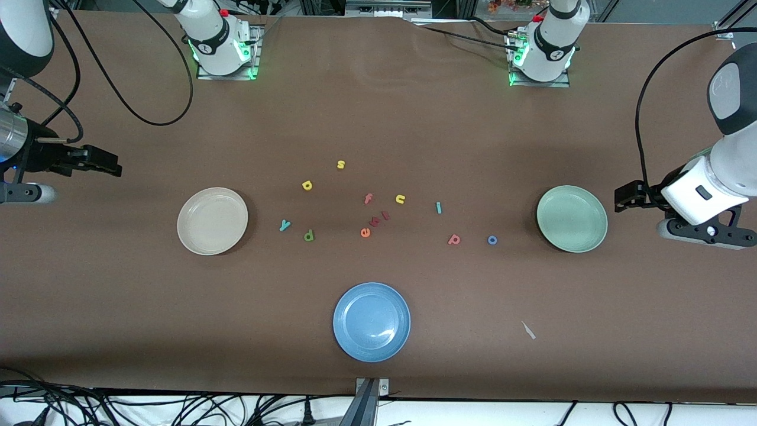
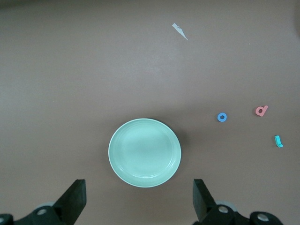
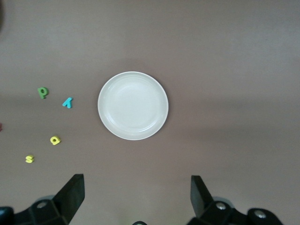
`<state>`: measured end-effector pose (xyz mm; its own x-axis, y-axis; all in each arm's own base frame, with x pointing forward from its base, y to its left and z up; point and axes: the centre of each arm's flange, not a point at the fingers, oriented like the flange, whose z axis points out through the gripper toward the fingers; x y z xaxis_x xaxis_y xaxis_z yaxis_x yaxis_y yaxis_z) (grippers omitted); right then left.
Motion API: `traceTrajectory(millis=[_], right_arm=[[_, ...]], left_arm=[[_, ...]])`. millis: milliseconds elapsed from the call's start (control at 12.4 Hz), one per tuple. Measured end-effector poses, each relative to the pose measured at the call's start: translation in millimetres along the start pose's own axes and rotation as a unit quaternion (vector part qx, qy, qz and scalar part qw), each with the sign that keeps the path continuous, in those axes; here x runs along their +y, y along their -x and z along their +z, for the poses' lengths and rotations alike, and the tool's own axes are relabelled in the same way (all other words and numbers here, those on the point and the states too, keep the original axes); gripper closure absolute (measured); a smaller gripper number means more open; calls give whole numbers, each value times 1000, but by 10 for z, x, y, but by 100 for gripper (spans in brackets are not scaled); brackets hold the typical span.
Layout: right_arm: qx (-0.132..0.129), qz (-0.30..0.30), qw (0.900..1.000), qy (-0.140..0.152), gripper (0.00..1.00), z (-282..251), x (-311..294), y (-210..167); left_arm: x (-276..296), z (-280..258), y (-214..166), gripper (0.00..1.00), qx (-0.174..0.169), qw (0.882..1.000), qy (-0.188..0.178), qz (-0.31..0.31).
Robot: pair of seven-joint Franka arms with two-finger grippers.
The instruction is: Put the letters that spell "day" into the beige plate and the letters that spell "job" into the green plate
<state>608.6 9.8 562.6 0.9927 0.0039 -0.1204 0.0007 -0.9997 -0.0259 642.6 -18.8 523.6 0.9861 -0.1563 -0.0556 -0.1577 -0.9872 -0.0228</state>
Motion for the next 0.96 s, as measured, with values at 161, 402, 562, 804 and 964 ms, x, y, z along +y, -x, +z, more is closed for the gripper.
traceTrajectory(millis=[161,402,562,804,964], right_arm=[[-1,-2,1000,-3,0,7,-32,-3],[-3,-9,1000,-11,0,28,-122,-11],[-8,-10,999,-38,0,86,-190,-40],[-17,-12,999,-50,0,179,-237,-83],[-25,-16,998,-50,0,252,-281,-105]], left_arm=[[0,0,0,0,0,1000,0,0],[0,0,0,0,0,1000,0,0],[0,0,0,0,0,1000,0,0],[-6,18,-3,0,-2,1000,0,0],[-58,98,-20,0,-9,1000,1,-5]])
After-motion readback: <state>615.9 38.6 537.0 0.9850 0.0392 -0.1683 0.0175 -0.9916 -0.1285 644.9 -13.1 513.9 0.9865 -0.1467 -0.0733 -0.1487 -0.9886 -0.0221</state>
